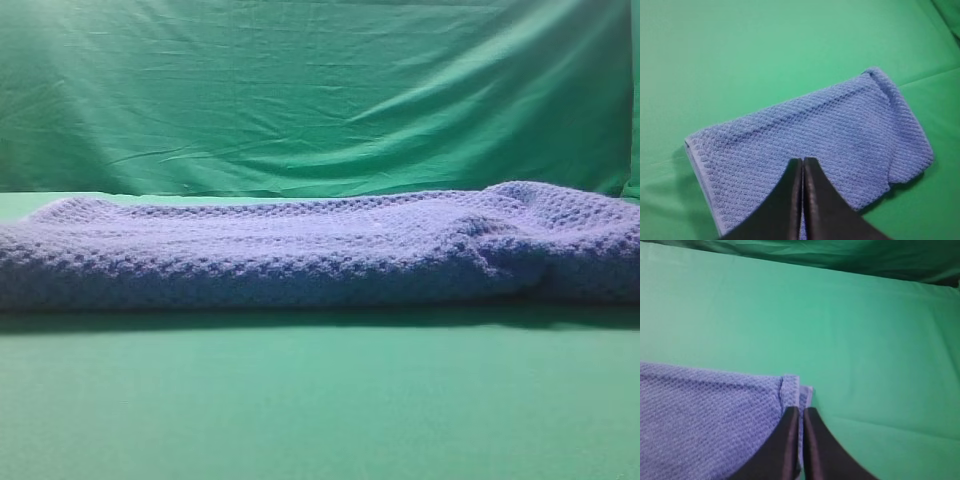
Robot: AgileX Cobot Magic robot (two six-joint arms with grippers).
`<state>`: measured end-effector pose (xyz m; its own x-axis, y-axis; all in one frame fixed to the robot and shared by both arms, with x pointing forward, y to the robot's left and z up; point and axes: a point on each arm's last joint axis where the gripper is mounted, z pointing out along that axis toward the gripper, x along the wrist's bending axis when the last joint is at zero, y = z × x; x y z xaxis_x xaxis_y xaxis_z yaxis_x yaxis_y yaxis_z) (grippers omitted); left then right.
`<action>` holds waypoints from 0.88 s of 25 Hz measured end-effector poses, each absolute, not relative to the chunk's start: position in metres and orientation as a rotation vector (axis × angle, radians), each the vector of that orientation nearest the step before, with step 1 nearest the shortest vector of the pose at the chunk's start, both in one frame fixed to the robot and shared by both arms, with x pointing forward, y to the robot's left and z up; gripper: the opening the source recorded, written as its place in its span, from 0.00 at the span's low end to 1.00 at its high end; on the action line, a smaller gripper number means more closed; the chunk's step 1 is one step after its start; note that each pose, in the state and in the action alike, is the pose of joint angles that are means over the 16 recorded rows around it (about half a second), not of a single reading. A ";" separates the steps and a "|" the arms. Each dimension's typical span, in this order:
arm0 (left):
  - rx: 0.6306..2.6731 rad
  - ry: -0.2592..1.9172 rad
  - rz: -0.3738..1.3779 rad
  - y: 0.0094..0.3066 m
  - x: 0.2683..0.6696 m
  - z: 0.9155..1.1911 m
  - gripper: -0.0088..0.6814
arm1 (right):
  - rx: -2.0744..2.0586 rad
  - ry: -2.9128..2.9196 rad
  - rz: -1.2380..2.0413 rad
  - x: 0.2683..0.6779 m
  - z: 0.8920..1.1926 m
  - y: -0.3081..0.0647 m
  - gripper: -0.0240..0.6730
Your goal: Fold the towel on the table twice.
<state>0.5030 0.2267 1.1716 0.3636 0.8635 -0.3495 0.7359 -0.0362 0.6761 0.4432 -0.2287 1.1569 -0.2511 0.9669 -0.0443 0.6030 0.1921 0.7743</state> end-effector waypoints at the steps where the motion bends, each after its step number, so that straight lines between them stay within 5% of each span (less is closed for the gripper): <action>1: 1.795 1.385 0.213 0.228 0.492 1.178 0.01 | 1.469 1.929 0.880 0.434 1.161 -0.232 0.06; 10: 1.719 1.223 0.386 0.243 0.387 1.199 0.01 | 1.444 1.929 0.930 0.364 1.177 -0.258 0.03; 22: 1.622 1.079 0.658 0.266 0.269 1.144 0.01 | 1.230 1.947 1.109 0.308 1.144 -0.269 0.03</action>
